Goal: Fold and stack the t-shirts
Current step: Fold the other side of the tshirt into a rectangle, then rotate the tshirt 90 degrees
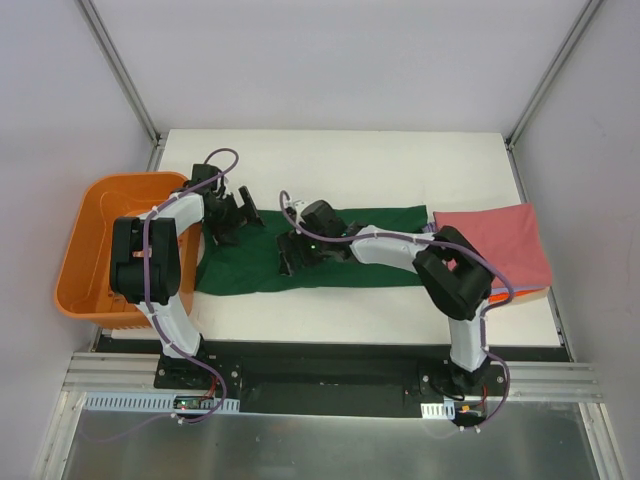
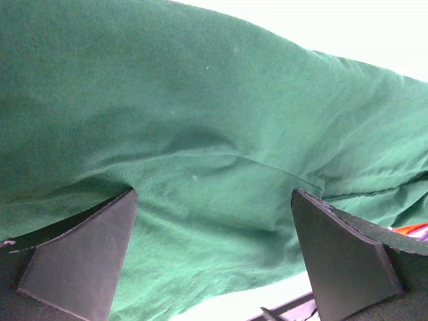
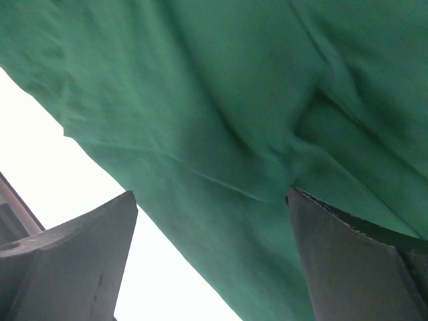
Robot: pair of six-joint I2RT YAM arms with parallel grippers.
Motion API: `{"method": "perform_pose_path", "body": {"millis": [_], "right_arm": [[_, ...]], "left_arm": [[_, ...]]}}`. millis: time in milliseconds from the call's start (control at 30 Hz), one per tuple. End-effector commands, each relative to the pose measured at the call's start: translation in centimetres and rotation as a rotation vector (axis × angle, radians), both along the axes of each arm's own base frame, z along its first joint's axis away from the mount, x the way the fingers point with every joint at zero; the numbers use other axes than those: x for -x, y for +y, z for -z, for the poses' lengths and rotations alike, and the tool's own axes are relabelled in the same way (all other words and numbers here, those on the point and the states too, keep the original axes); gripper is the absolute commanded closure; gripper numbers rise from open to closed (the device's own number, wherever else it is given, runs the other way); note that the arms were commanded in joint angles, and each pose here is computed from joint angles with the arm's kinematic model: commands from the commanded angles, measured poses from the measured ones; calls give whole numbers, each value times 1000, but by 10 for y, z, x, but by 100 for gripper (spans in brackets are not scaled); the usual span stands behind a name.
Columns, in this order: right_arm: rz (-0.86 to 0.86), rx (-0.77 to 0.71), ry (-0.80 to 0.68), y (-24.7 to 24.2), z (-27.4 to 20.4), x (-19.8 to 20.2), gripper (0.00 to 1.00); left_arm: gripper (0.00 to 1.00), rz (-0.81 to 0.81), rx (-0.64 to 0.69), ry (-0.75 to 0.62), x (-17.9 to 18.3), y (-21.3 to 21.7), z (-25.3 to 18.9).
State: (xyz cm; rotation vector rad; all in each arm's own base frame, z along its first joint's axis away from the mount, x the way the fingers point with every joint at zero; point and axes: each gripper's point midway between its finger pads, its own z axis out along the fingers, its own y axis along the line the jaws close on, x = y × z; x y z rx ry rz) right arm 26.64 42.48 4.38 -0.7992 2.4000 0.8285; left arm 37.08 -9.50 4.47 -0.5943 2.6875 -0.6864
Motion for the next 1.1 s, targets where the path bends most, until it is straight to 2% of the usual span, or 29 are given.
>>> {"method": "perform_pose_path", "body": {"millis": [0, 200, 367, 467, 567, 767, 933, 1000, 1067], "right_arm": [[87, -40, 2, -39, -32, -4, 4], [255, -1, -132, -114, -76, -25, 4], [454, 143, -147, -184, -71, -59, 4], [501, 161, -98, -198, -62, -74, 4], [557, 169, -74, -207, -53, -99, 4], [568, 208, 29, -205, -17, -123, 4], [590, 268, 69, -217, 3, -114, 4], [580, 271, 86, -219, 6, -105, 4], [545, 250, 132, -217, 10, -93, 4]], "left_arm": [[1, 26, -9, 2, 6, 2, 2], [1, 31, -4, -30, 6, 1, -10], [1, 34, 12, -82, 4, -7, -32], [1, 24, -30, -130, 4, -11, -47], [1, 31, -16, -127, 14, -24, -52], [1, 88, -31, -53, 42, -59, -31], [1, 61, -28, 44, 25, -63, -4], [1, 47, -53, 40, 8, -62, 2], [1, 42, -90, 19, -24, -60, 6]]}}
